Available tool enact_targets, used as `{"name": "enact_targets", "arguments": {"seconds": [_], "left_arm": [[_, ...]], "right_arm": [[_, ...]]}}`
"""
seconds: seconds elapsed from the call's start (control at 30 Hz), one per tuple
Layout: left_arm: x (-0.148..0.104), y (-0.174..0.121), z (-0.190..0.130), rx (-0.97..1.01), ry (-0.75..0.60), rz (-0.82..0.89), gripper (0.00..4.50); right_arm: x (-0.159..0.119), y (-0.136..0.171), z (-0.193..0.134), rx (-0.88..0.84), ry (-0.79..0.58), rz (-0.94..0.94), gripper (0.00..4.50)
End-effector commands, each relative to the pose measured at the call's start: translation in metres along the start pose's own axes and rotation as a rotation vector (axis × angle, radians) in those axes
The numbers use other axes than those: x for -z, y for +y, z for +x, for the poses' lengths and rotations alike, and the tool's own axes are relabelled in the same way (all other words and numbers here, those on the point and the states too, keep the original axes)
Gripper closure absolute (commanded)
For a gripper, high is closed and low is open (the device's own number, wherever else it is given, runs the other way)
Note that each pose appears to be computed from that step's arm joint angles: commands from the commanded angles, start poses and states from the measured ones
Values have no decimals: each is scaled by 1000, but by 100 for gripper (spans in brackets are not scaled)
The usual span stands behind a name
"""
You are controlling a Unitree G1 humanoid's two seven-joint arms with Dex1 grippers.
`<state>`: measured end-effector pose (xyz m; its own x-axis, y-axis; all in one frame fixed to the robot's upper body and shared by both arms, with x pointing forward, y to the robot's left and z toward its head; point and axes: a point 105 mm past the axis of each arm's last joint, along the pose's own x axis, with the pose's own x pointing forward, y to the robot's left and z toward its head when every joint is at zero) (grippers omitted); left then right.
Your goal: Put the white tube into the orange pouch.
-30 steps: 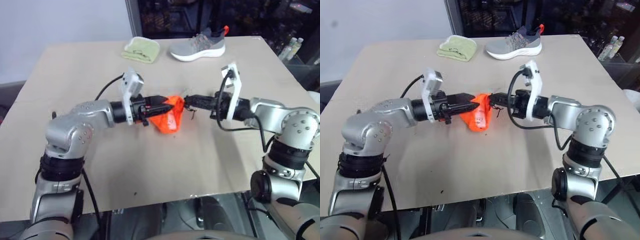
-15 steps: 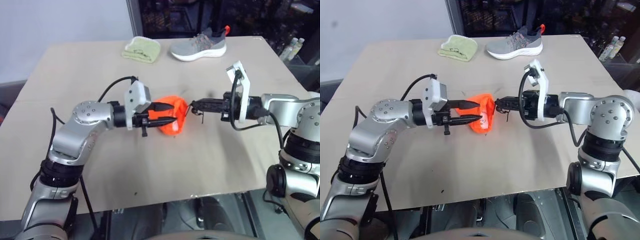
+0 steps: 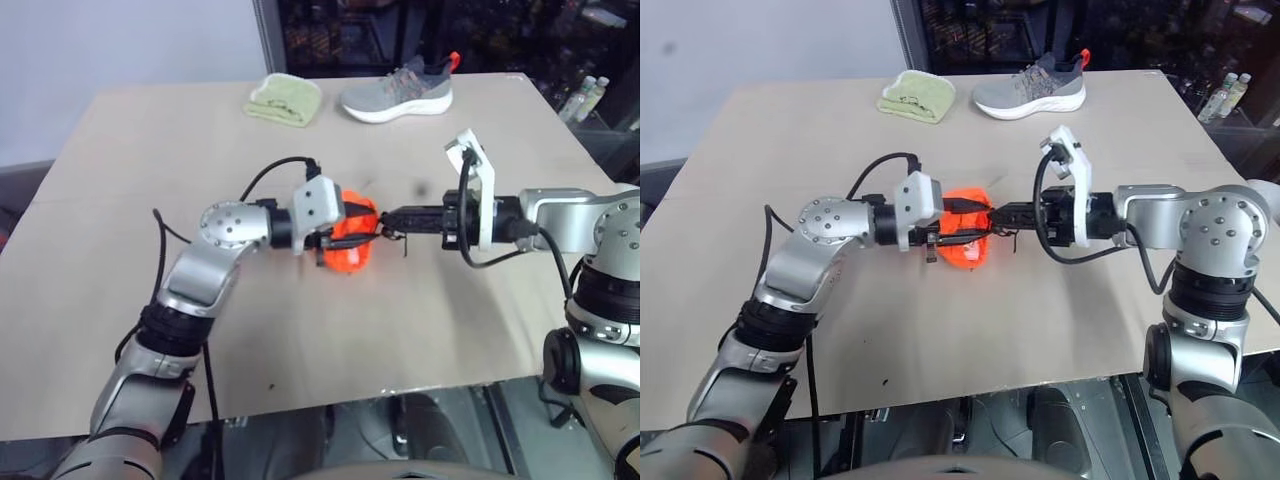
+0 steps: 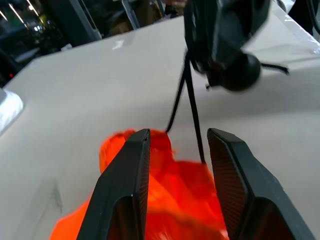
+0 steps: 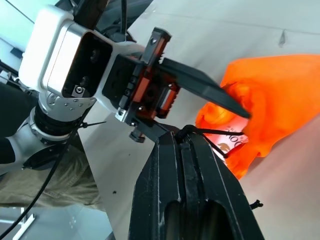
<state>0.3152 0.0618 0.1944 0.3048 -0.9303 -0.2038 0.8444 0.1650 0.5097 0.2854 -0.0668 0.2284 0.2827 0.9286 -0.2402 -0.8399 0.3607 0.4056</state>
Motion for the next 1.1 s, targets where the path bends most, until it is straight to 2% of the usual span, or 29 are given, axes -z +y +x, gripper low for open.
{"name": "enact_targets", "arguments": {"seconds": [0.03, 0.07, 0.13, 0.17, 0.23, 0.27, 0.4, 0.5, 0.57, 0.6, 0.87, 1.0, 1.1], "left_arm": [[-17, 1, 8, 8, -72, 46, 262], [-18, -1, 8, 15, -77, 46, 262], [-20, -2, 10, 27, -100, 37, 322], [-21, -2, 10, 28, -110, 30, 332], [-20, -1, 10, 25, -114, 20, 421], [-19, 0, 10, 22, -114, 16, 443], [-15, 4, 9, 2, -116, -37, 443], [-13, 10, 7, -20, -124, -95, 450], [-11, 14, 5, -33, -125, -122, 450], [-11, 16, 4, -37, -127, -132, 450], [-11, 27, -1, -61, -135, -191, 450], [-12, 29, -3, -61, -129, -193, 450], [-14, 31, -3, -62, -128, -189, 450]], "right_arm": [[-3, 11, 1, -20, 4, -61, 450], [-3, 11, 1, -19, 4, -61, 450], [-4, 9, 1, -6, 1, -61, 450], [-4, 8, 0, 0, 0, -62, 450], [-4, 7, 0, 7, -6, -64, 450], [-5, 7, 0, 10, -8, -65, 450], [-8, 0, -2, 80, -22, -102, 450], [-11, -6, -5, 129, -51, -117, 367], [-9, -7, -7, 170, -43, -155, 278], [-7, -6, -8, 191, -34, -182, 219], [20, -3, -4, 324, 51, -389, 219], [25, -7, 14, 331, 16, -358, 219], [22, -21, 21, 394, -27, -304, 219]]}}
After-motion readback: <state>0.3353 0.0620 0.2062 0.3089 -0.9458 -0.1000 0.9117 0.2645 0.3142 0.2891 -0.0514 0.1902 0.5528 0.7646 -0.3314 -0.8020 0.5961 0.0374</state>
